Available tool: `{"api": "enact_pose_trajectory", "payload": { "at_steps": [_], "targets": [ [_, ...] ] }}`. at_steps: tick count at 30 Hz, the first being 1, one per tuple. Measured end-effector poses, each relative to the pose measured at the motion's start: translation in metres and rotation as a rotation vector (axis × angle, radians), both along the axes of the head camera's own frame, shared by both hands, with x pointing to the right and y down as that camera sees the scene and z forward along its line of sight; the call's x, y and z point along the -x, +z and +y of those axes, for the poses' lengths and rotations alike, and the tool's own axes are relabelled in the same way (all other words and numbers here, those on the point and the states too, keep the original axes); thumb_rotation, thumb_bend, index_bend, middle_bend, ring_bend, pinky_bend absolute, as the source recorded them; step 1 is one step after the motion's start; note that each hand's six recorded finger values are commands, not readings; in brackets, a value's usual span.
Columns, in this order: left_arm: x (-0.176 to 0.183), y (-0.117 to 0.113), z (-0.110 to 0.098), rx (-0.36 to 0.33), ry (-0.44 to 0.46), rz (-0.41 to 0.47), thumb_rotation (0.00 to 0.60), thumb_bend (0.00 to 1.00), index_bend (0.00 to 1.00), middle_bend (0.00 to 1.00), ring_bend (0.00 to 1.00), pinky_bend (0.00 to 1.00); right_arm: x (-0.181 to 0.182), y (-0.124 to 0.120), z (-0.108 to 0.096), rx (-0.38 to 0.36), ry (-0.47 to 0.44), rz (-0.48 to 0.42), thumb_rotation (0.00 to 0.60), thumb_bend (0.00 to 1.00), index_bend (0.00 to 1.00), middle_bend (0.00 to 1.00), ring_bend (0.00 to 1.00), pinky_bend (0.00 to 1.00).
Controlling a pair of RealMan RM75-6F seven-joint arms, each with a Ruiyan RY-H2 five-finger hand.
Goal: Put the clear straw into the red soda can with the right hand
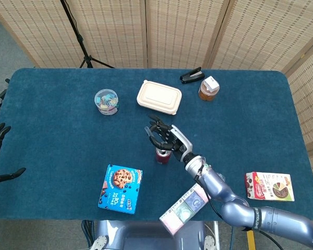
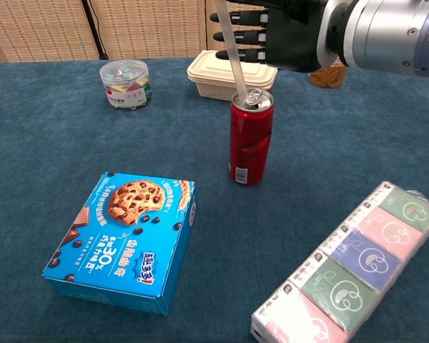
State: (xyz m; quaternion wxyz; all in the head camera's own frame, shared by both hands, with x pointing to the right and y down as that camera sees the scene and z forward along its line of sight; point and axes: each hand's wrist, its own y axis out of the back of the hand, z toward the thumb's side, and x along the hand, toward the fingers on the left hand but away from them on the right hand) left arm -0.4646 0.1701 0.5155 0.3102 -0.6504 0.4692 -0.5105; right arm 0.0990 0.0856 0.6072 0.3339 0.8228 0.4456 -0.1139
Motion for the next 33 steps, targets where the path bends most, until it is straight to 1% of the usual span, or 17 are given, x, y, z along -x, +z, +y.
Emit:
{"api": "enact_pose_trajectory", "payload": {
  "at_steps": [9,24,33],
  "targets": [
    [0.0,0.0,0.0,0.001,-0.001,0.002,0.6,0.09,0.0,0.0,0.0,0.0,0.0,0.007,0.003,0.004,-0.007,0.002,0.6,0.61,0.61,0.0,0.0,0.0],
    [-0.001,0.001,0.0,0.008,0.002,0.003,0.6,0.09,0.0,0.0,0.0,0.0,-0.007,0.018,0.009,-0.021,-0.03,-0.001,0.6,0.61,0.6,0.0,0.0,0.0],
    [-0.003,0.003,0.001,0.018,0.007,0.001,0.6,0.09,0.0,0.0,0.0,0.0,-0.015,0.03,0.018,-0.036,-0.076,0.012,0.6,0.61,0.6,0.0,0.0,0.0]
  ]
}}
